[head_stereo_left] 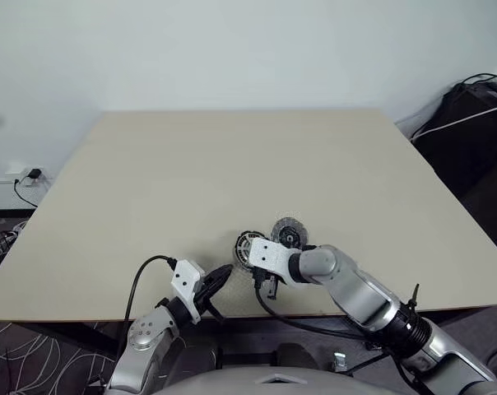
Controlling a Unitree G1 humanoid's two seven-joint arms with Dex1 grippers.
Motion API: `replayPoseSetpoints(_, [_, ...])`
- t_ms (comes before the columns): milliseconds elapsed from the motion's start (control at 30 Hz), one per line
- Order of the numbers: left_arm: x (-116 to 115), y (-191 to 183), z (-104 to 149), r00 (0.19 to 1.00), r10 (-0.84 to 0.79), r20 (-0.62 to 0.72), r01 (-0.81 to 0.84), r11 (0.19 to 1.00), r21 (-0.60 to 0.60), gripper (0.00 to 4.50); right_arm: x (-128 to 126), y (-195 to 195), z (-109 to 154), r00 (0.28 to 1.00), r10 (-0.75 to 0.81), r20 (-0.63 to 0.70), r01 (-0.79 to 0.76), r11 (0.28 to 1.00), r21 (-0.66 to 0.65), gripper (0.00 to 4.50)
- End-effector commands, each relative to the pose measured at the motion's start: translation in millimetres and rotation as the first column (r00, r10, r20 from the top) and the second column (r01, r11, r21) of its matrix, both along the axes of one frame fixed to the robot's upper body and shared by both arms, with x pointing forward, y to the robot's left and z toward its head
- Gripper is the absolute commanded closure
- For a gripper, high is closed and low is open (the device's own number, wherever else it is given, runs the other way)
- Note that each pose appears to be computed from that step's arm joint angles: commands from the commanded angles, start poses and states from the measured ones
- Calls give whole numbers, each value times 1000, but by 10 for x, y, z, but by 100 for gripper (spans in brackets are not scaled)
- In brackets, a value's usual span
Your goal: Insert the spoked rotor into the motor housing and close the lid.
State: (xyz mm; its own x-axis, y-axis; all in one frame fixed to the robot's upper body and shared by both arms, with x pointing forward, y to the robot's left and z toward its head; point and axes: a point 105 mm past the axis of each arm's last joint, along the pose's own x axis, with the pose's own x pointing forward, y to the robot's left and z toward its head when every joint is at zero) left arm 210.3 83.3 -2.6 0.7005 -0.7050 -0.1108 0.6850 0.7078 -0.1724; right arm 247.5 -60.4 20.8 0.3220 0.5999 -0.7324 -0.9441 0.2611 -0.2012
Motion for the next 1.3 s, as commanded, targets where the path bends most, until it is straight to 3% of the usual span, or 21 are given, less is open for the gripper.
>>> replayPoseSetpoints(33, [29, -42, 91, 999, -10, 34, 11, 1000, -19, 450, 10, 62, 250, 998, 11, 65, -14, 998, 58, 441])
replayPoseSetpoints(367, [-20, -64, 58, 1000, -20, 24, 20, 1000, -23, 450, -182, 157, 305, 1000, 23, -17, -21, 994, 112, 441])
replayPoseSetpoints(767, [-25, -60, 26, 1000, -24, 19, 24, 999, -23, 450, 60, 310, 113, 988, -148, -39, 152, 977, 148, 441])
replayPoseSetpoints(1000, [-15, -31, 20, 1000, -21, 20, 21, 1000, -18, 450, 117, 498, 292, 984, -174, -35, 177, 946, 272, 214])
replayPoseSetpoints(1200, [-8, -24, 19, 999, -28, 22, 28, 999, -19, 450, 239, 591, 584, 970, -244, -12, 226, 878, 423, 214])
replayPoseSetpoints(1300, [-8, -32, 19, 999, -38, 22, 38, 999, -23, 450, 285, 630, 734, 960, -280, -26, 254, 823, 507, 277])
